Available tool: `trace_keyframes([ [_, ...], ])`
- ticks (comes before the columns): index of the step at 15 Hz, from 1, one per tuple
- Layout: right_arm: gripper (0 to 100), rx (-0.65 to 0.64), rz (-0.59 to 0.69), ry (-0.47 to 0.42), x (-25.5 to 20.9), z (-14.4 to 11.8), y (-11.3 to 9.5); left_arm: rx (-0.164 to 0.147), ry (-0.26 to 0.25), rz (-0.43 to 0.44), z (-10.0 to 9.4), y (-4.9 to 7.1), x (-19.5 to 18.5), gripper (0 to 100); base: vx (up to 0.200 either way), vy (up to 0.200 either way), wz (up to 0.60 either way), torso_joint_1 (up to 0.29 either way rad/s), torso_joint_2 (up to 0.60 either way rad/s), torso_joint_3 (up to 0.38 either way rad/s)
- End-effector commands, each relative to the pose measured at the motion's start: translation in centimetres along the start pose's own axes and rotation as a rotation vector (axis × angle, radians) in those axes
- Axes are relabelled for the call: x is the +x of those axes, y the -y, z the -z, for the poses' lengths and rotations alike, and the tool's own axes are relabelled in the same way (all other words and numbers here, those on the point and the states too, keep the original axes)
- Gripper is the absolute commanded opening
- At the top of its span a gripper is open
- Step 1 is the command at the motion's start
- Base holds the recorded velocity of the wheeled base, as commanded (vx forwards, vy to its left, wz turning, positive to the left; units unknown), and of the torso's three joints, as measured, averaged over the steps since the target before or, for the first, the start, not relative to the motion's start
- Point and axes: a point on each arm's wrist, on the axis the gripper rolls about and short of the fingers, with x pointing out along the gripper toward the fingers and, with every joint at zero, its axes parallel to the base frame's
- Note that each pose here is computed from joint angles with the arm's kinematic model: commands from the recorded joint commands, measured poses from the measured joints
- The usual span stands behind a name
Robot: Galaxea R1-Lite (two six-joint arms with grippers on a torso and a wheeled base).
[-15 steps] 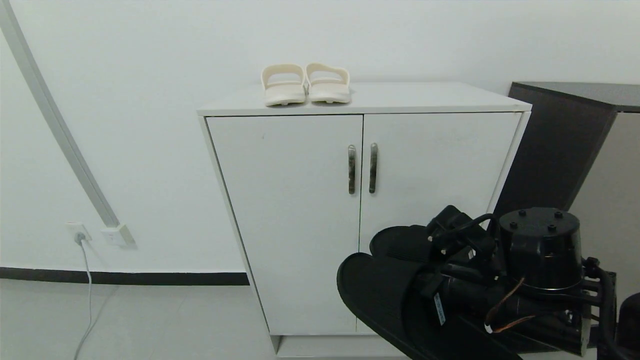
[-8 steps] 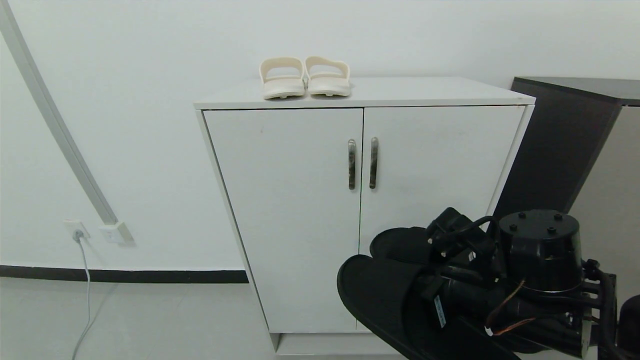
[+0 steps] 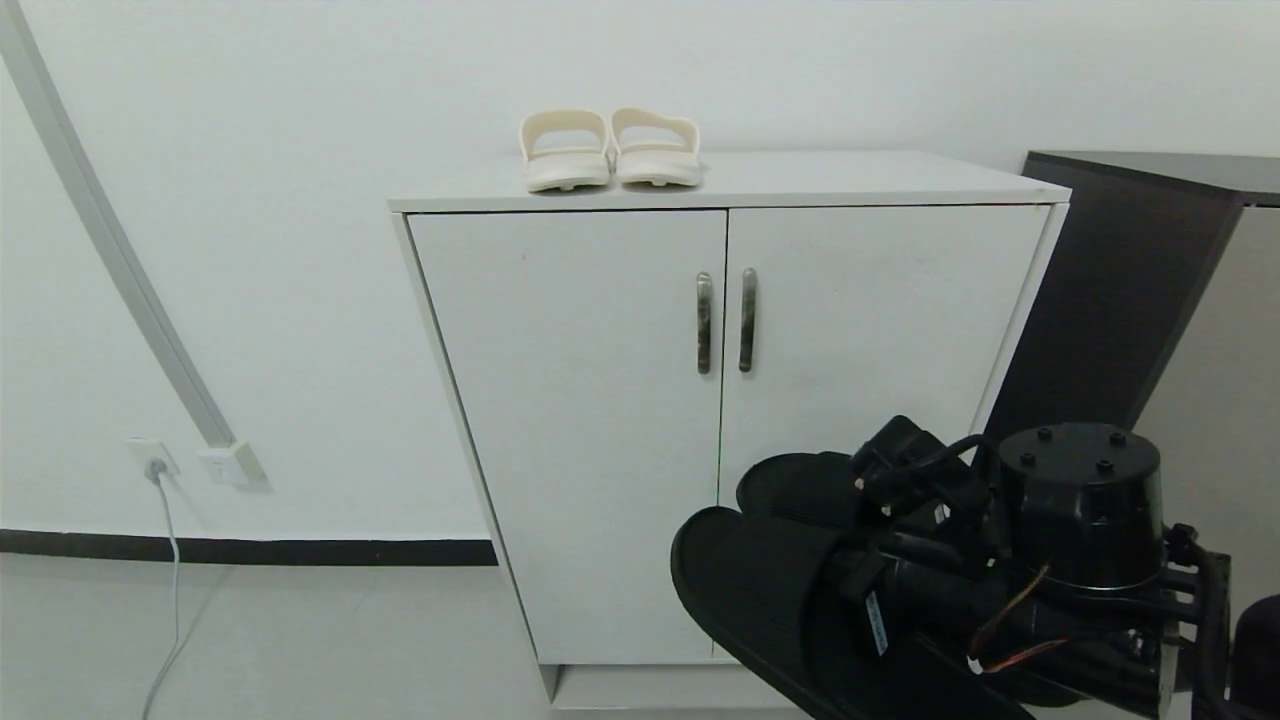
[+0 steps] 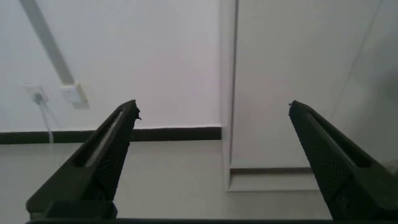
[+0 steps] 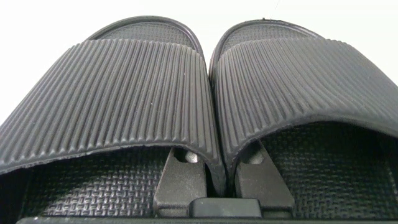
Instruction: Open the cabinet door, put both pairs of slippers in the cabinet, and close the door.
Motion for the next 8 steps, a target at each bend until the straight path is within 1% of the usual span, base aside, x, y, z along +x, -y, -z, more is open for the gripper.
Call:
trace_keyframes([
  [1, 0, -0.001, 0.001, 0.003, -0.1, 0.1, 0.0, -0.015, 0.014, -0.016, -5.0, -0.3, 0.4, 100, 0.000, 0.000, 0.00, 0.000, 0.00, 0.000],
  [2, 0, -0.003, -0.001, 0.004, -0.1, 0.1, -0.1, -0.010, -0.005, -0.009, -6.0, -0.4, 0.9, 100, 0.000, 0.000, 0.00, 0.000, 0.00, 0.000],
  [3, 0, -0.011, -0.002, 0.006, -0.1, 0.1, -0.1, 0.013, -0.048, 0.032, -6.4, -0.3, 1.7, 100, 0.000, 0.000, 0.00, 0.000, 0.00, 0.000],
  [4, 0, -0.015, 0.001, 0.006, -0.1, 0.1, 0.0, 0.025, -0.086, 0.089, -6.6, -0.1, 2.5, 100, 0.000, 0.000, 0.00, 0.000, 0.00, 0.000],
  [6, 0, -0.015, 0.001, 0.004, -0.1, 0.2, 0.0, 0.023, -0.128, 0.190, -7.3, 0.1, 3.6, 100, 0.000, 0.000, 0.00, 0.000, 0.00, 0.000],
  [8, 0, -0.015, -0.002, 0.001, -0.1, 0.2, -0.1, 0.013, -0.134, 0.290, -8.5, 0.3, 4.8, 100, 0.000, 0.000, 0.00, 0.000, 0.00, 0.000],
])
